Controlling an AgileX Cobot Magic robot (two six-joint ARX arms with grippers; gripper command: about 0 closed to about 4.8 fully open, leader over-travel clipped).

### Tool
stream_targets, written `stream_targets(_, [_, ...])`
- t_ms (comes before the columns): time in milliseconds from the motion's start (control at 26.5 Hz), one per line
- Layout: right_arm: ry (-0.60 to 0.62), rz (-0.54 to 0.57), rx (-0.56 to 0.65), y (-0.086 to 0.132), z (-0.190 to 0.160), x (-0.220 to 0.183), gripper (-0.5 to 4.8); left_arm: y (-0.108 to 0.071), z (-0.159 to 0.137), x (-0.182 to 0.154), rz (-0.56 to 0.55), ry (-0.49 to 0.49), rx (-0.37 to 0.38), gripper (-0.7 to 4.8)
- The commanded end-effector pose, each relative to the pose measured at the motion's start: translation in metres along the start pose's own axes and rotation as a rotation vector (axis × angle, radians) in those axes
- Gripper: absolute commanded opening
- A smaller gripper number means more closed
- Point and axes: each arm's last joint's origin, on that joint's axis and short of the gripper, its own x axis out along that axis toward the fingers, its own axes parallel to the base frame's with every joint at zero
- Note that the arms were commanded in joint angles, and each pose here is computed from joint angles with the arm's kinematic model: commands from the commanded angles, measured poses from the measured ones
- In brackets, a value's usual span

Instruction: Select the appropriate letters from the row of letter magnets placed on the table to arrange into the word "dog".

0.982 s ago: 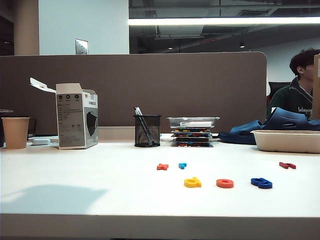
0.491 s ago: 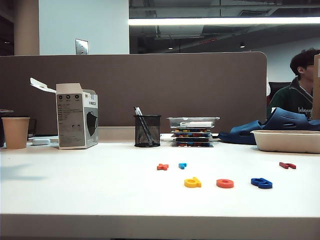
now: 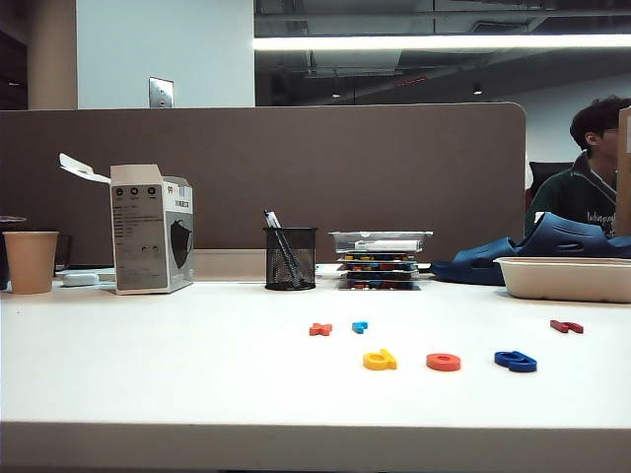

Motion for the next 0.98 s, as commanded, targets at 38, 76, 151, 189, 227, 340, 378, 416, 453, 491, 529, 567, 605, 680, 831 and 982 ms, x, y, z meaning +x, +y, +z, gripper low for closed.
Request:
stream_targets(38, [-0.056,0.004,0.001,0.000,-0.006,0.000,-0.08,0.002,-0.022,-0.023,-0.031,-0.041,0.022,-0.06])
stream_targets(76, [-0.063,0.004,0.001,0.000,-0.009,0.000,-0.09,0.002,-0.031,-0.029,-0.051,-0.046,0.022,-0.06])
stream_targets(151, [-0.074,0.007,0.002,-0.001,-0.014,0.001,-0.09,0.003,-0.048,-0.038,-0.087,-0.049,0.022,-0.06])
stream_targets(189, [-0.091,0.008,0.015,-0.001,-0.016,0.000,-0.09,0.003,-0.056,-0.041,-0.096,-0.050,0.016,-0.06])
stream_targets(227, [-0.110,0.009,0.015,-0.001,-0.017,-0.001,-0.09,0.004,-0.063,-0.045,-0.100,-0.053,0.009,-0.06])
stream_targets(340, [-0.146,0.014,0.015,-0.001,-0.021,0.001,-0.09,0.007,-0.087,-0.056,-0.097,-0.075,-0.007,-0.06])
stream_targets(378, [-0.134,0.017,0.030,-0.001,-0.027,0.003,-0.09,0.009,-0.101,-0.066,-0.097,-0.104,-0.014,-0.06])
stream_targets(416, [-0.136,0.018,0.052,-0.002,-0.030,0.004,-0.09,0.010,-0.112,-0.072,-0.101,-0.128,-0.021,-0.06])
stream_targets(453, [-0.142,0.020,0.064,-0.002,-0.032,0.005,-0.09,0.011,-0.120,-0.074,-0.102,-0.143,-0.032,-0.06])
stream_targets(491, [-0.145,0.020,0.063,-0.002,-0.034,0.006,-0.09,0.012,-0.126,-0.077,-0.102,-0.155,-0.036,-0.06])
stream_targets(529, [-0.148,0.020,0.063,-0.002,-0.037,0.008,-0.09,0.012,-0.133,-0.079,-0.103,-0.177,-0.040,-0.06])
stream_targets(567, [-0.150,0.020,0.062,-0.004,-0.045,0.013,-0.09,0.013,-0.143,-0.080,-0.111,-0.225,-0.046,-0.06])
stream_targets(605, [-0.145,0.020,0.063,-0.004,-0.049,0.016,-0.09,0.012,-0.149,-0.079,-0.120,-0.257,-0.051,-0.06])
stream_targets(680, [-0.135,0.020,0.064,-0.006,-0.060,0.025,-0.09,0.008,-0.158,-0.063,-0.136,-0.233,-0.049,-0.06])
stream_targets(831, [-0.138,0.019,0.052,-0.008,-0.076,0.036,-0.09,0.003,-0.172,-0.038,-0.149,-0.284,-0.055,-0.06])
stream_targets(982, [-0.139,0.018,0.027,-0.010,-0.090,0.045,-0.09,-0.002,-0.191,-0.015,-0.167,-0.324,-0.058,-0.06])
